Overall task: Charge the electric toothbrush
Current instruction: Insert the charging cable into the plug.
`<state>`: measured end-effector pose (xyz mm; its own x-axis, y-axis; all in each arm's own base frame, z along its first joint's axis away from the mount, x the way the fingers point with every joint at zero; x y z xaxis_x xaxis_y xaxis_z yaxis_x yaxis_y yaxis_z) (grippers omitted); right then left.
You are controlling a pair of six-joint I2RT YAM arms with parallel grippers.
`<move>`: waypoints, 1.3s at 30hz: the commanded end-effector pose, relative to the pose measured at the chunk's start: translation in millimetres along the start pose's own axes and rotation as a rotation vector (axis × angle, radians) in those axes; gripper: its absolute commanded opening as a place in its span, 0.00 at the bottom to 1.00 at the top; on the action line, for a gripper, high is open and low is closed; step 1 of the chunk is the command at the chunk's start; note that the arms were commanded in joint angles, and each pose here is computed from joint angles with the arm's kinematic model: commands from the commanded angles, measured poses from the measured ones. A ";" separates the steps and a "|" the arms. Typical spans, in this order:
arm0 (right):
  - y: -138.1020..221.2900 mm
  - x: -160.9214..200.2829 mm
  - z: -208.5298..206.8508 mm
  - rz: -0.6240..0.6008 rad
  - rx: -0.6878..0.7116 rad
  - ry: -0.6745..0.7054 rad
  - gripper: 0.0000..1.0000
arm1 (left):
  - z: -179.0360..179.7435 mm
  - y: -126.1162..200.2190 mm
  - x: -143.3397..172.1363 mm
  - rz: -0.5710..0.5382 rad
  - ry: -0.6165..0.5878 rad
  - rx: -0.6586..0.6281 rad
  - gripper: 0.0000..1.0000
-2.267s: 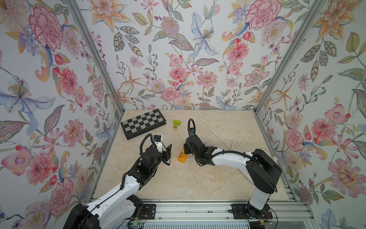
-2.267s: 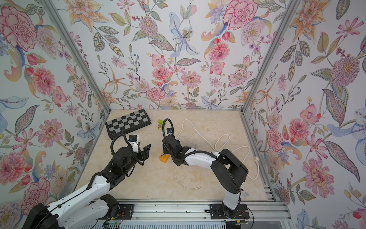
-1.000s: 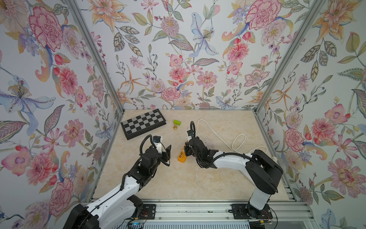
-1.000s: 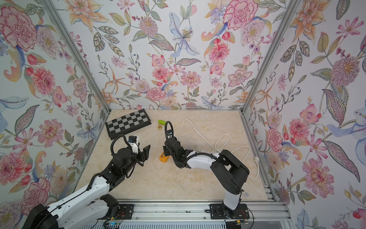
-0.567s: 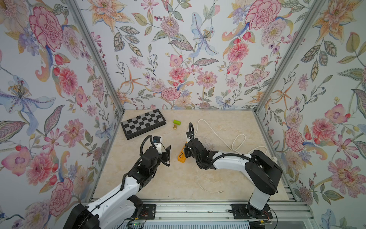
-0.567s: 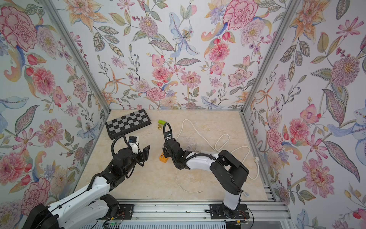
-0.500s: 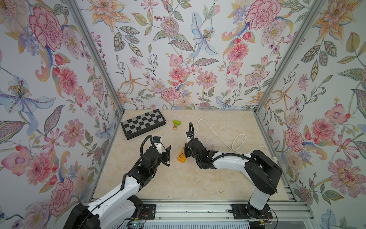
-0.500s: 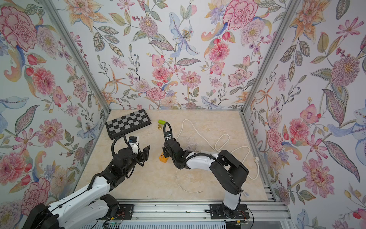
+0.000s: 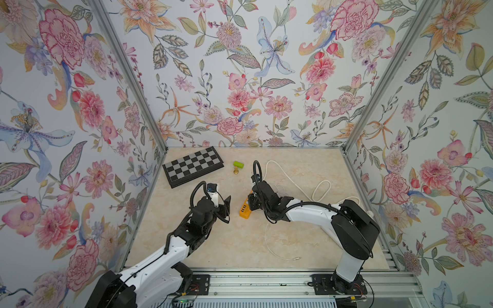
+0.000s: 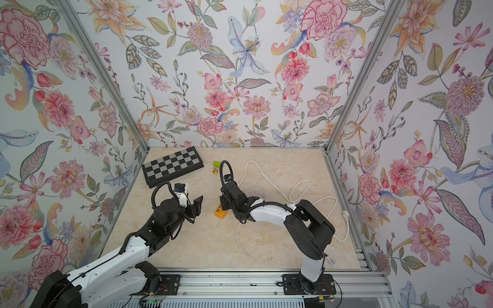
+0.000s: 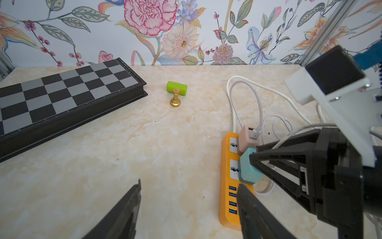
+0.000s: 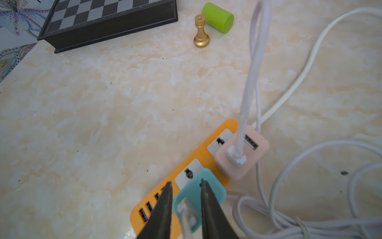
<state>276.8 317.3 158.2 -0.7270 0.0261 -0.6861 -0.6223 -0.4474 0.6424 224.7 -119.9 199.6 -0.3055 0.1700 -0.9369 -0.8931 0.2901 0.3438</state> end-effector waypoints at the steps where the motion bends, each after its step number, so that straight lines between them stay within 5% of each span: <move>1: 4.9 -0.7 4.3 0.053 0.002 -0.027 0.33 | 1.3 -1.4 -8.7 -0.024 0.030 -0.004 0.74; 14: 33.8 15.9 7.7 0.254 -0.193 -0.001 0.51 | -0.9 -1.9 -17.3 -0.036 0.022 0.019 0.75; 25: 68.9 25.2 12.6 0.452 -0.483 0.087 0.58 | -3.5 -5.0 -31.4 -0.052 0.017 0.041 0.76; 34: 110.5 13.8 5.0 0.477 -0.680 0.072 0.62 | -7.7 -6.9 -46.9 -0.081 0.011 0.080 0.77; 39: 101.3 22.4 10.3 0.537 -0.737 0.080 0.64 | -7.6 -8.5 -48.7 -0.078 -0.002 0.071 0.78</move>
<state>201.4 276.4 224.0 -0.8334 -0.3256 -0.4466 0.0446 -0.8450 0.5329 239.7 -136.6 231.5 -0.2548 0.1517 -0.9550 -0.8812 0.3702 0.2939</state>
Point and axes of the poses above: each gripper's point midway between its finger pads, its own y axis back along the fingers, its own z axis along the line the jaws close on, x = y × z, the point moved 9 cm from there along y, back along the fingers, and after that the axes turned 12 degrees about -y, right-handed, at the moved point
